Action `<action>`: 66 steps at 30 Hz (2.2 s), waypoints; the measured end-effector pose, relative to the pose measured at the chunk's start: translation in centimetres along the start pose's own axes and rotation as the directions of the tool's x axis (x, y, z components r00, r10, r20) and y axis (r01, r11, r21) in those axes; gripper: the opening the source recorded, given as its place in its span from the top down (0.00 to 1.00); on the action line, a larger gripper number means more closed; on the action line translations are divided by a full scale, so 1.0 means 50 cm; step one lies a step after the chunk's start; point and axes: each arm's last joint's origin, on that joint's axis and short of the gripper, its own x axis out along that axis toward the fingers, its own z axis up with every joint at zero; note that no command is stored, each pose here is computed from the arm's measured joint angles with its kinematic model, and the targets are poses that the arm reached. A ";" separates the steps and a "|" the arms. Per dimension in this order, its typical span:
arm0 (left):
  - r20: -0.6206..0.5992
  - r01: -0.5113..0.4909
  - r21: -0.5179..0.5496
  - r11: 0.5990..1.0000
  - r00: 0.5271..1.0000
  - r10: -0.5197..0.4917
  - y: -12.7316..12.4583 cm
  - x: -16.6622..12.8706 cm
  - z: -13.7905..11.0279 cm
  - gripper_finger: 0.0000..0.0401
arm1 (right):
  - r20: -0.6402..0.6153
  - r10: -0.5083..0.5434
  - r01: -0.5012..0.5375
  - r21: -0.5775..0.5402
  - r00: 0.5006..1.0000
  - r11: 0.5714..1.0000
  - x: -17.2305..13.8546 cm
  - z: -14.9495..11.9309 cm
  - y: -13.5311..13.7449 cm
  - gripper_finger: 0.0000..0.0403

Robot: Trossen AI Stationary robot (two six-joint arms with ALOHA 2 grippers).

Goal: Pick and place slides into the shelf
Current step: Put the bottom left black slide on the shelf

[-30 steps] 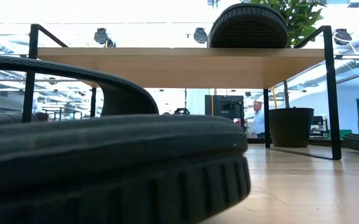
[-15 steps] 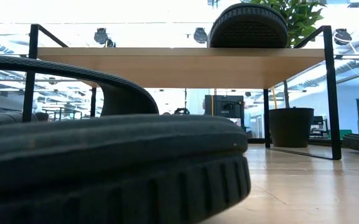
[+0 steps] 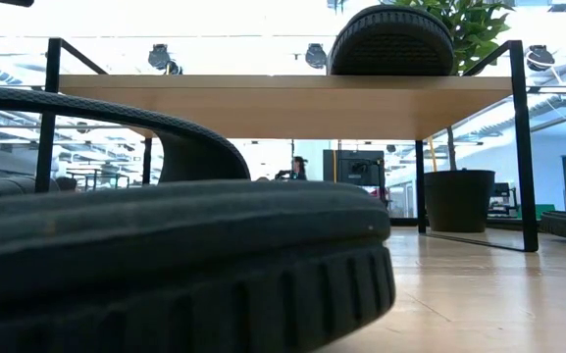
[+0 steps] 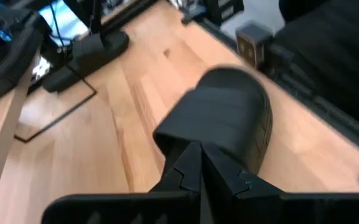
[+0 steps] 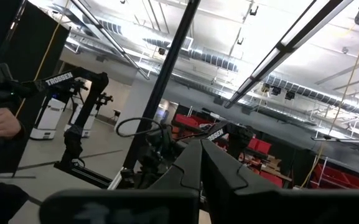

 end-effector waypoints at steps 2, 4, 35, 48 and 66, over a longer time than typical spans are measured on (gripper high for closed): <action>0.016 -0.001 -0.028 1.000 1.000 0.001 0.001 0.001 0.004 0.97 | 0.000 0.000 0.000 0.000 1.000 1.000 0.000 0.000 0.000 1.00; 0.031 0.035 -0.070 0.997 0.999 -0.033 0.002 0.004 0.007 0.98 | 0.000 0.000 0.000 -0.001 1.000 1.000 0.000 0.000 0.000 1.00; -0.098 0.030 -0.444 0.895 0.992 -0.082 0.028 0.058 -0.031 0.73 | 0.000 0.000 0.000 0.005 1.000 1.000 0.000 0.000 0.000 1.00; -0.106 0.153 -0.469 0.870 0.968 -0.227 0.019 0.056 -0.034 0.42 | 0.000 0.000 0.000 0.005 1.000 1.000 0.000 0.000 0.000 1.00; -0.039 0.222 -0.500 0.837 0.960 -0.278 0.014 0.060 -0.023 0.24 | 0.000 0.000 0.000 0.005 1.000 1.000 0.000 0.000 0.000 1.00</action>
